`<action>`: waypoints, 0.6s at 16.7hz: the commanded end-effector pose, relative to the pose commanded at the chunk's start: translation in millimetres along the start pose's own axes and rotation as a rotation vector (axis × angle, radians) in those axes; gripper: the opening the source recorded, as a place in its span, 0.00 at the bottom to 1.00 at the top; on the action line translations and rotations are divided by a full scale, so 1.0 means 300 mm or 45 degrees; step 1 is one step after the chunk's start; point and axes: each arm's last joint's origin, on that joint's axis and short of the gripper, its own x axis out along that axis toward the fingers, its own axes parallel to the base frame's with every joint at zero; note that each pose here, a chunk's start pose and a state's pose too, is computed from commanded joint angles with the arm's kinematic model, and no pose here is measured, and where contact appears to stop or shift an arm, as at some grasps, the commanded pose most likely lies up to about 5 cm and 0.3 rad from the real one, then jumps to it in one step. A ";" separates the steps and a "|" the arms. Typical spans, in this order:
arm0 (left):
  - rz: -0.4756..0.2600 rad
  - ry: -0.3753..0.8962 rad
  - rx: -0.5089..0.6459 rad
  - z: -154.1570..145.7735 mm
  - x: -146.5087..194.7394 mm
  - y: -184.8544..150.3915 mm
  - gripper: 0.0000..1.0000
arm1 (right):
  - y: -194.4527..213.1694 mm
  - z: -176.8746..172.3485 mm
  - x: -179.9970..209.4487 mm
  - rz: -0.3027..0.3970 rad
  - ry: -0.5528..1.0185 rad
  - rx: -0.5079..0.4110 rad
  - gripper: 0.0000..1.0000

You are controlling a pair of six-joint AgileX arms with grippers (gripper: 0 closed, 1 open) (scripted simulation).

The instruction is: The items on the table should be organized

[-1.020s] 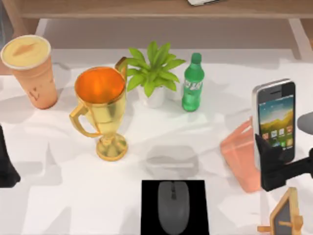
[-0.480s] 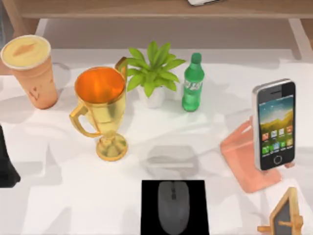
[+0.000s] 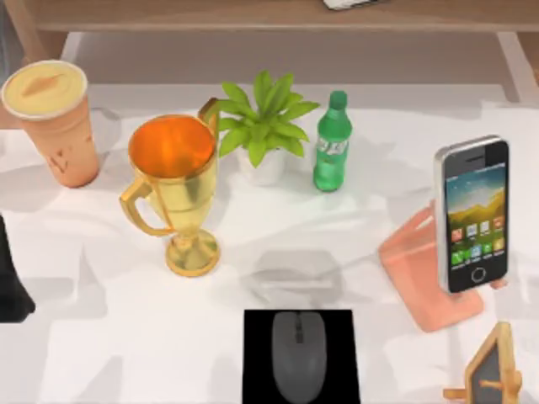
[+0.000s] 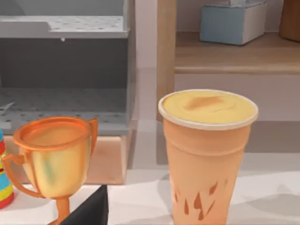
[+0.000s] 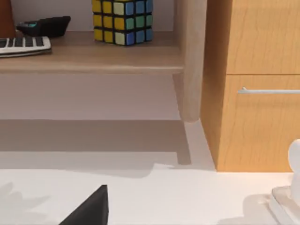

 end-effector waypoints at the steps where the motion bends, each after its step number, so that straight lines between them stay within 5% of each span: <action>1: 0.000 0.000 0.000 0.000 0.000 0.000 1.00 | 0.000 0.000 0.000 0.000 0.000 0.000 1.00; 10: 0.007 0.102 0.032 -0.062 0.033 0.003 1.00 | 0.000 0.000 0.000 0.000 0.000 0.000 1.00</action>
